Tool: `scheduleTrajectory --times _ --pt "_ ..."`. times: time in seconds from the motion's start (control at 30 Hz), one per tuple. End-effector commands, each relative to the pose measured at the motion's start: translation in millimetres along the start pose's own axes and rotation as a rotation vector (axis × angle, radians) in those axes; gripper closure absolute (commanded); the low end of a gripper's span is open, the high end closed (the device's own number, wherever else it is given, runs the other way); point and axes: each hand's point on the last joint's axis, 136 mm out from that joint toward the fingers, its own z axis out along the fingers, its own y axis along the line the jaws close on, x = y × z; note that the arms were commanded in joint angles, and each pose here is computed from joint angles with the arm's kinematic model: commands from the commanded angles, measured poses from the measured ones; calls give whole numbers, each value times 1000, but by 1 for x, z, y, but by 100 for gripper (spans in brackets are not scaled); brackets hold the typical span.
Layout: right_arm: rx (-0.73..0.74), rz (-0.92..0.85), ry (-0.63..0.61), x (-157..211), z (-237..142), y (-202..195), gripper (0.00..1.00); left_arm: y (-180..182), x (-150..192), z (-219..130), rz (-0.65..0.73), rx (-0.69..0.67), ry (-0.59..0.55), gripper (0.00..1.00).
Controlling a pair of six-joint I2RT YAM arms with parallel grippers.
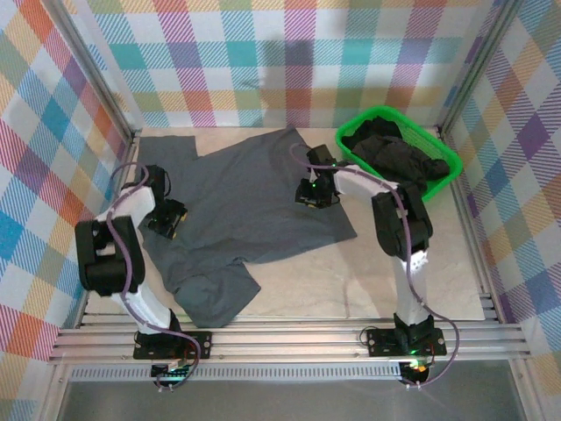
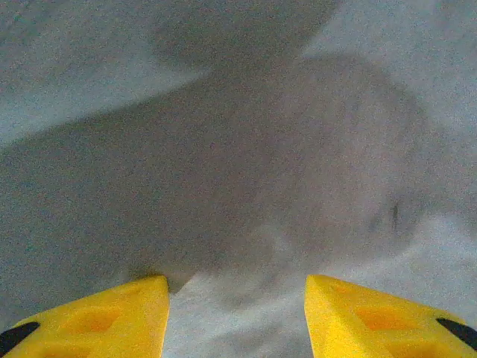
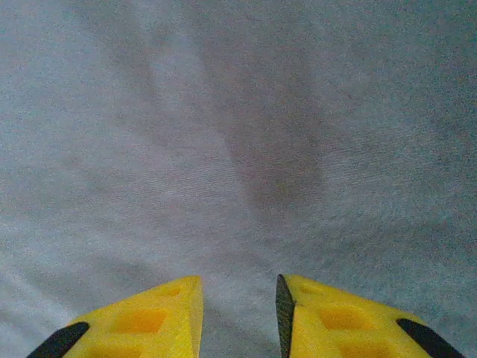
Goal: Fold and stack the t-shirts
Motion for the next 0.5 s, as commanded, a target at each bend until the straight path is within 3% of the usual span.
scheduleTrajectory --times 0.0,0.13,0.27,0.47 --pt "102 74 69 3 1 -28 68 -12 -5 20 40 -21 60 49" --pt "167 165 95 6 -5 -61 68 -27 -4 46 83 -39 129 49" --pt "173 232 95 9 -16 -85 68 -64 -6 60 128 33 159 49" --pt "57 83 -7 -21 -48 -45 60 -102 -13 59 186 63 147 49"
